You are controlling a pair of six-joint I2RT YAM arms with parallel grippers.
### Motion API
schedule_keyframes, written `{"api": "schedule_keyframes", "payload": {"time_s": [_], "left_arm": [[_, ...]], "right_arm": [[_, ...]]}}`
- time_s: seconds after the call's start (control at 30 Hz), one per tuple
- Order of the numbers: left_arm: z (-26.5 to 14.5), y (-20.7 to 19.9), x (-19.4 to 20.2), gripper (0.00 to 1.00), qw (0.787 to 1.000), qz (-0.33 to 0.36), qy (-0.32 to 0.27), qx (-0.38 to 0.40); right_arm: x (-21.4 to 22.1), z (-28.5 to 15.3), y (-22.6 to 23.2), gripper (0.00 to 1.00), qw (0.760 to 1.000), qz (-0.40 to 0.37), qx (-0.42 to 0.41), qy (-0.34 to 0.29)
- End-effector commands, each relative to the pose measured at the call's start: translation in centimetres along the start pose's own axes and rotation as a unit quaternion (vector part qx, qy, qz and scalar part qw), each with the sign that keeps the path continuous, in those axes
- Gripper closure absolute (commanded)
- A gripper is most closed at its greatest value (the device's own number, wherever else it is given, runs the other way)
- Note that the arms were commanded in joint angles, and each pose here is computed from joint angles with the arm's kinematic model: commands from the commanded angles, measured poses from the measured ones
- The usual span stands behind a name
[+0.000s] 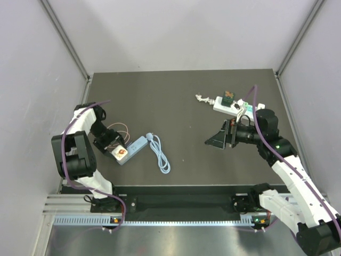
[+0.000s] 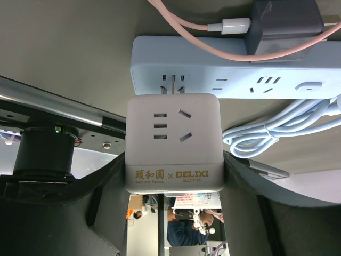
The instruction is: Insert the plug
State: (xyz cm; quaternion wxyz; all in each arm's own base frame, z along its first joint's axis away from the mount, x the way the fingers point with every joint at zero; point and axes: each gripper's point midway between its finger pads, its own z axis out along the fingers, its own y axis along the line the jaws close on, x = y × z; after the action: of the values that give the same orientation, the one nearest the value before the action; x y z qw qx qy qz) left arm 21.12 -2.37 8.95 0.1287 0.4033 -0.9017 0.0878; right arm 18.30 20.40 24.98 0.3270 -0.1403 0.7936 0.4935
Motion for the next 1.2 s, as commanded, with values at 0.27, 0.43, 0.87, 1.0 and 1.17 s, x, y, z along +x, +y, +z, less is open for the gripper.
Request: {"api": "schedule_keyframes", "payload": {"time_s": [0.27,0.43,0.87,1.0,1.17], "left_arm": [[1.3,0.8,-1.5,1.00,0.999,0.007,0.002,-0.038],[1.9,0.7,-2.4,1.00,0.999,0.006,-0.002,-0.042],[4.2,1.8,-2.8,1.00,0.998,-0.009,-0.025,-0.058],[4.1,2.6,-3.1,1.00,0.996,-0.007,-0.049,-0.074],[3.0,2.1,-3.3,1.00,0.994,0.000,-0.087,-0.066]], "right_arm": [[-1.9,-0.6,1.0,0.00,0.999,-0.031,0.000,-0.025],[-2.0,-0.8,1.0,0.00,0.999,-0.036,0.004,-0.026],[-1.8,-0.6,0.5,0.00,0.999,-0.034,0.009,-0.020],[-1.6,-0.5,0.3,0.00,0.999,-0.034,0.012,-0.018],[-1.6,-0.5,0.2,0.00,0.999,-0.032,0.014,-0.019]]}}
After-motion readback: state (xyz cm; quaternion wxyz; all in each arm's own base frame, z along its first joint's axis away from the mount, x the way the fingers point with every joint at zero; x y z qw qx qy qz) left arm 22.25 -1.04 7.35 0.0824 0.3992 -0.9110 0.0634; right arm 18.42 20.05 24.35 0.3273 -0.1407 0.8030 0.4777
